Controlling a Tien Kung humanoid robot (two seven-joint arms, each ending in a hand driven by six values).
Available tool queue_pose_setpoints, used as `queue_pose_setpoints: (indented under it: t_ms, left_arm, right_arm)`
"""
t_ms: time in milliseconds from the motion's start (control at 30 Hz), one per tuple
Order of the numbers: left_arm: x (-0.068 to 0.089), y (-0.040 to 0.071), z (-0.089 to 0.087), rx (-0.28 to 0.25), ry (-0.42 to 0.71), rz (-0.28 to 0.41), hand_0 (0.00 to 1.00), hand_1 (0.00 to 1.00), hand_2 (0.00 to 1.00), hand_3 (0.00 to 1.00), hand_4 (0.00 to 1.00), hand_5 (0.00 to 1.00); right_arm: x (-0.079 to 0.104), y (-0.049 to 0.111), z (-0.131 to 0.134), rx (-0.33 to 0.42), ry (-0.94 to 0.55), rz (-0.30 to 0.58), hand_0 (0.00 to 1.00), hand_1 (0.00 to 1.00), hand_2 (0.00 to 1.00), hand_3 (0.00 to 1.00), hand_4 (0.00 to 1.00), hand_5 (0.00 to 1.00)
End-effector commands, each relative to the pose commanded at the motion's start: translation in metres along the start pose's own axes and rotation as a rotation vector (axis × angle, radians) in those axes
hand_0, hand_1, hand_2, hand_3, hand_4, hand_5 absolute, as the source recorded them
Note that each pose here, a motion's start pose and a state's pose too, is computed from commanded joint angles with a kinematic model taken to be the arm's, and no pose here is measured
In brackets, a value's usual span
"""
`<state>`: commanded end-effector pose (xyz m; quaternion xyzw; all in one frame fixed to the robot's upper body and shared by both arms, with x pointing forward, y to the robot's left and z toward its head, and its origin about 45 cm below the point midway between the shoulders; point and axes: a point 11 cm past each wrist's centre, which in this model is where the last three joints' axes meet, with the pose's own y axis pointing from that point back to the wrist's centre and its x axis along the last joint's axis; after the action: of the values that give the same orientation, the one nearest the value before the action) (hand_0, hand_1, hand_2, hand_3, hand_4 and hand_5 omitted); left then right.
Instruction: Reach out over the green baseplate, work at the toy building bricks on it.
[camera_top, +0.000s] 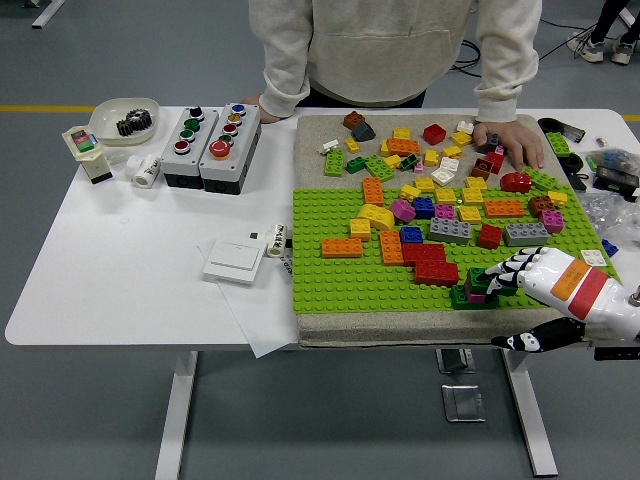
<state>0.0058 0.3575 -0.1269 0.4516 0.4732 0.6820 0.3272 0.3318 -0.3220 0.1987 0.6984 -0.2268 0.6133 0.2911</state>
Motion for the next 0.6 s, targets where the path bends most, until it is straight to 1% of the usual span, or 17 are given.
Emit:
queue_pose_setpoints:
  t_ms: [33,600]
  left_arm:
    - [0.0,0.0,0.0,0.0,0.0,0.0,0.631,0.733,0.72,0.565,0.609,0.614]
    - [0.0005,-0.0001,-0.0007,0.003,-0.003,0.002,0.632,0.733,0.72,0.565,0.609,0.614]
  right_arm:
    - [0.0,0.0,0.0,0.0,0.0,0.0,0.677,0.669,0.702,0.535,0.895,0.631]
    - [0.0005,-0.0005,0.0004,-0.004,-0.014,0.005,0.69,0.674,0.702,0.536,0.894,0.632]
